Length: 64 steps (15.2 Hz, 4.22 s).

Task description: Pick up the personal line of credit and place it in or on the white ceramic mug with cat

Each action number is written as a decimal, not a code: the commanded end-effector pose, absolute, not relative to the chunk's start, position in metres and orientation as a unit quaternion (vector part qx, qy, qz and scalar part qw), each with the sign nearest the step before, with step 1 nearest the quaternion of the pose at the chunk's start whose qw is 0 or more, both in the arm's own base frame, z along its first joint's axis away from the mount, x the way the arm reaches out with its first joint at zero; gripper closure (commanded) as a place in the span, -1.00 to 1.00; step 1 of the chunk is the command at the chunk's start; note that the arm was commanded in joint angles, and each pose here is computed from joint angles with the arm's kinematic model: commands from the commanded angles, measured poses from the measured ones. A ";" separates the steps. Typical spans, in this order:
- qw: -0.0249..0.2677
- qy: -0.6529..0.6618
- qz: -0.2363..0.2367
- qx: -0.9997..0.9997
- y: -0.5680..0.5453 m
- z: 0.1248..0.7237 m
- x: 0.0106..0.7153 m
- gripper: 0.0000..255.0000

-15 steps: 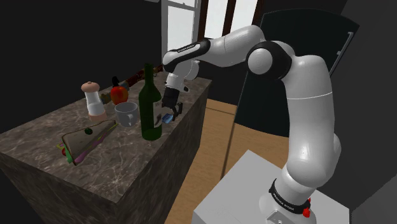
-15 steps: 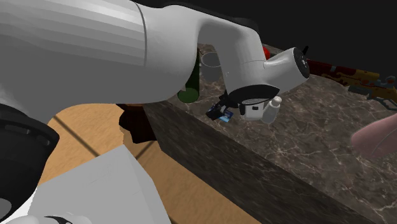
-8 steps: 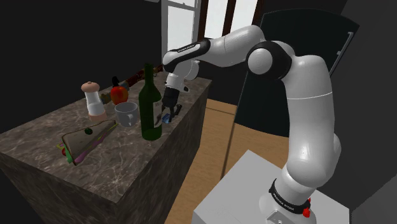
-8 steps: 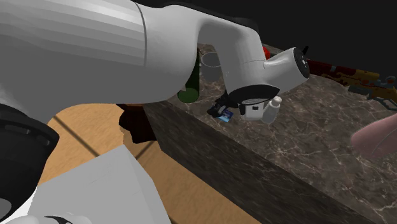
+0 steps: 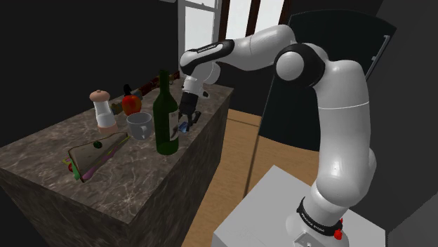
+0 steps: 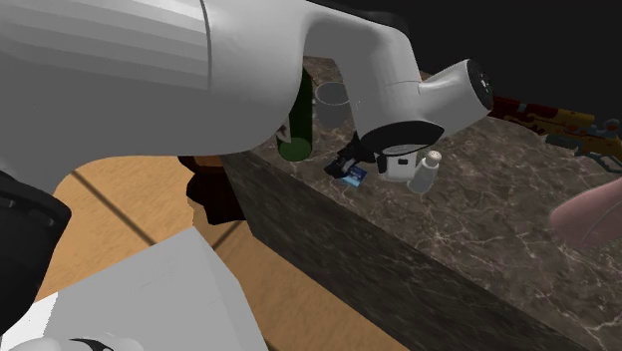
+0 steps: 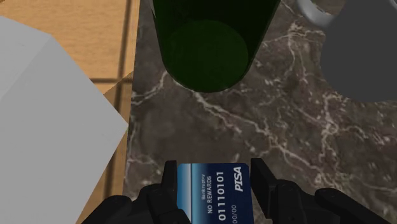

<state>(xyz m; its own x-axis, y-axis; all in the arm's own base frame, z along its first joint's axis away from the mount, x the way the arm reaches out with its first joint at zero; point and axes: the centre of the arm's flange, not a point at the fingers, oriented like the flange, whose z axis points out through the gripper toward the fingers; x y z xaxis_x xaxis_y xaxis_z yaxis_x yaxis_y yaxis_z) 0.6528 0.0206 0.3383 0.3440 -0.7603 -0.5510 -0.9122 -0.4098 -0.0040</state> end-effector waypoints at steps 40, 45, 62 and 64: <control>0.158 0.520 0.241 -0.804 0.170 0.503 0.702 1.00; 0.158 0.520 0.241 -0.804 0.201 0.490 0.712 1.00; 0.158 0.520 0.241 -0.804 0.201 0.418 0.712 1.00; 0.158 0.520 0.241 -0.804 0.201 0.418 0.712 1.00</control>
<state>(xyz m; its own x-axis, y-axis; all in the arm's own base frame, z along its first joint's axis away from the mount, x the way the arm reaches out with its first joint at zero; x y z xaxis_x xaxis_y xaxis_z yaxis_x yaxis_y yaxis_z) 0.7120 0.2017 0.4192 0.3445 -0.7598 -0.5514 -0.9120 -0.4101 -0.0049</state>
